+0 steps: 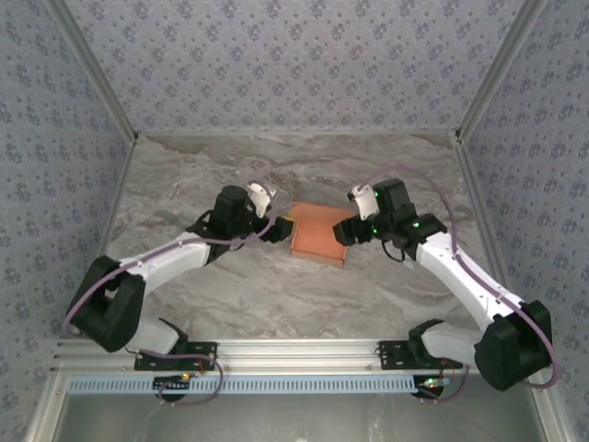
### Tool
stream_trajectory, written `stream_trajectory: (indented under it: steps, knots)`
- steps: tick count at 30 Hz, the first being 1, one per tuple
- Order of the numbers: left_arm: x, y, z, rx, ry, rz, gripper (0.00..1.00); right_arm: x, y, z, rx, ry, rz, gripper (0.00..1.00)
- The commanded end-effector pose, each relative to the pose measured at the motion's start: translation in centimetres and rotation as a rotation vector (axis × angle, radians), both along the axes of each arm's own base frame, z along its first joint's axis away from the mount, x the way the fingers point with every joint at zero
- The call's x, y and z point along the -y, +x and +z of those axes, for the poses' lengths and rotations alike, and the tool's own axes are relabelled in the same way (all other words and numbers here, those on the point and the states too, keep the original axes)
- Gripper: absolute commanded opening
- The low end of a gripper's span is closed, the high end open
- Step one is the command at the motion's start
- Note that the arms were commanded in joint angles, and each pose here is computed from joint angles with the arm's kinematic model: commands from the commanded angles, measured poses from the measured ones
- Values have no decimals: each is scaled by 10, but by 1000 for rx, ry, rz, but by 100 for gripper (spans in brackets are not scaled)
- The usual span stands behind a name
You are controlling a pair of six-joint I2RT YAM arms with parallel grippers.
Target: Fold the paper box
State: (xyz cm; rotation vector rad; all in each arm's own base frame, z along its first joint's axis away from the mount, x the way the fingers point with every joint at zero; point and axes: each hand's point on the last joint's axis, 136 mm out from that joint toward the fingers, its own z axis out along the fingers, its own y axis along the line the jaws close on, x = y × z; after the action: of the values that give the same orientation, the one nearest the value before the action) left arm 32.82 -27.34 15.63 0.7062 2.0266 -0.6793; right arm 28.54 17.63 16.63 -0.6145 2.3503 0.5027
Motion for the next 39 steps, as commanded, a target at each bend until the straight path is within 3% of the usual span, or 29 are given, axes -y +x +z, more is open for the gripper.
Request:
stream_trajectory:
  steps: [1, 6, 11, 17, 21, 27, 39]
  knots:
    - [13, 11, 4, 63, 27, -65, 86, 8, 10, 5, 86, 22, -67, 76]
    - [20, 22, -6, 72, 35, -60, 82, 37, 32, -1, 125, 8, -209, 77]
    - [22, 26, -2, 107, 23, -73, 78, 40, 37, -8, 111, 55, -181, 76]
    - [37, 30, -4, 91, -22, -135, 58, 16, 45, -23, 80, 90, -59, 55]
    - [42, 33, -10, 54, -40, -142, 42, 15, 55, -26, 67, 128, -106, 40]
    - [45, 29, -8, -11, -78, -136, 23, 9, 64, -17, 40, 232, -204, 29]
    - [41, 26, -3, -91, -136, -5, 13, -17, 60, -25, -14, 260, -273, 24]
